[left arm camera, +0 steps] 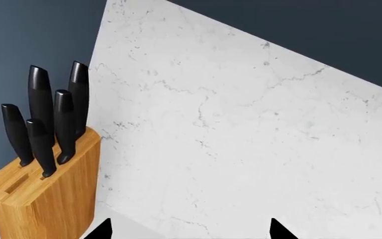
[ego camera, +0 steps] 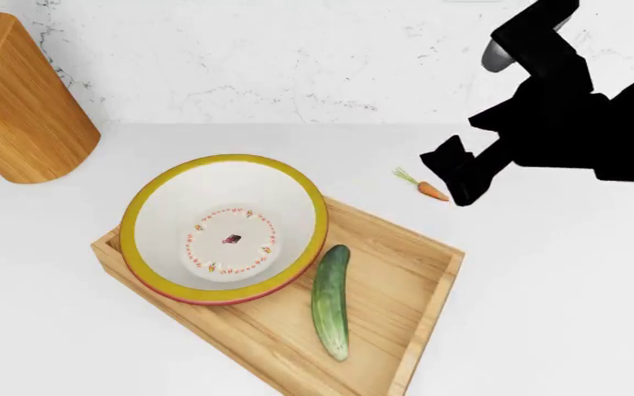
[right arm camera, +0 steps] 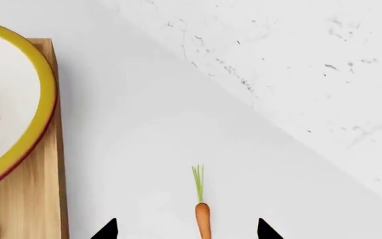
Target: Place the two vegetables and bowl onto the tray for setting up a vegetable dip station.
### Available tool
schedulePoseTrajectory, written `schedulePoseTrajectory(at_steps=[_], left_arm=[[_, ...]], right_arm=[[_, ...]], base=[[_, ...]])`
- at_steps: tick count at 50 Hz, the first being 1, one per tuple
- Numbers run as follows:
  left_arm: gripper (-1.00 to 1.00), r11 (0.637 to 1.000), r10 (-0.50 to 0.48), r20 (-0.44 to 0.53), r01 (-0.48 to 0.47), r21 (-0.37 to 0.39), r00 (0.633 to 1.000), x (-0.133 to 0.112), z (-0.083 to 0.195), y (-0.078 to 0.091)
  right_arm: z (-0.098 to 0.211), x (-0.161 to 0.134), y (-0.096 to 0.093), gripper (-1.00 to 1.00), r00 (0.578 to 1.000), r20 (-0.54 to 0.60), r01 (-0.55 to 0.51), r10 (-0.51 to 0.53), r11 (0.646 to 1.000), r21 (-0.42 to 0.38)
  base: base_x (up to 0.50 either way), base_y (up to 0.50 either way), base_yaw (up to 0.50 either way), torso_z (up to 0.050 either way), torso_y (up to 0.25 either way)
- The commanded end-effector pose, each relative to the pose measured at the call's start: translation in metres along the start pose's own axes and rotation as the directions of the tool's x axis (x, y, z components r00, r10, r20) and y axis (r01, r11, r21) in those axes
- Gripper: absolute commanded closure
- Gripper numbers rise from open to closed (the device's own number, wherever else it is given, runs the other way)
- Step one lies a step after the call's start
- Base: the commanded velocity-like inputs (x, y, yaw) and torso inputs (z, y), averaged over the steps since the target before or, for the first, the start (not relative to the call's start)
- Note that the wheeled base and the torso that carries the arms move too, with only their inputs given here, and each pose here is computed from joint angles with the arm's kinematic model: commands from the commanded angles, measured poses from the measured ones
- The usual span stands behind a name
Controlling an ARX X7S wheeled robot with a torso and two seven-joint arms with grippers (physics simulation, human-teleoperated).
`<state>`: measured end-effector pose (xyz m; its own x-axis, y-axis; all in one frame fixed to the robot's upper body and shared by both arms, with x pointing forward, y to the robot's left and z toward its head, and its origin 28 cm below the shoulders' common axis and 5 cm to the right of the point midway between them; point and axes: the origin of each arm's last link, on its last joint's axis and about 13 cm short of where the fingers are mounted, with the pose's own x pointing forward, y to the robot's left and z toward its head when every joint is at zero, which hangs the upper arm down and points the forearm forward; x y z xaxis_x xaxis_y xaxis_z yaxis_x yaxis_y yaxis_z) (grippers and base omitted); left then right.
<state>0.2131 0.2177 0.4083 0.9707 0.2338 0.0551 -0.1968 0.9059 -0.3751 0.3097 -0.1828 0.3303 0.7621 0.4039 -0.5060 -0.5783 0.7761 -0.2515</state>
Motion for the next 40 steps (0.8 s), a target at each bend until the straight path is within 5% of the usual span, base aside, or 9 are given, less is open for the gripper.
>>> schedulePoseTrajectory(at_steps=[1, 40], left_arm=[[-1.0, 1.0, -0.001, 0.0, 0.001, 0.002, 1.0, 0.0, 0.0, 0.0], [-1.0, 1.0, -0.003, -0.003, 0.003, 0.003, 1.0, 0.001, -0.001, 0.0]], right_arm=[[-0.007, 0.007, -0.004, -1.0, 0.997, -0.07, -0.013, 0.014, 1.0, 0.019], [-0.013, 0.059, -0.002, -1.0, 0.98, -0.193, 0.031, -0.042, 0.998, -0.06]], base=[[0.0, 0.0, 0.0, 0.0, 0.0], [0.0, 0.0, 0.0, 0.0, 0.0]])
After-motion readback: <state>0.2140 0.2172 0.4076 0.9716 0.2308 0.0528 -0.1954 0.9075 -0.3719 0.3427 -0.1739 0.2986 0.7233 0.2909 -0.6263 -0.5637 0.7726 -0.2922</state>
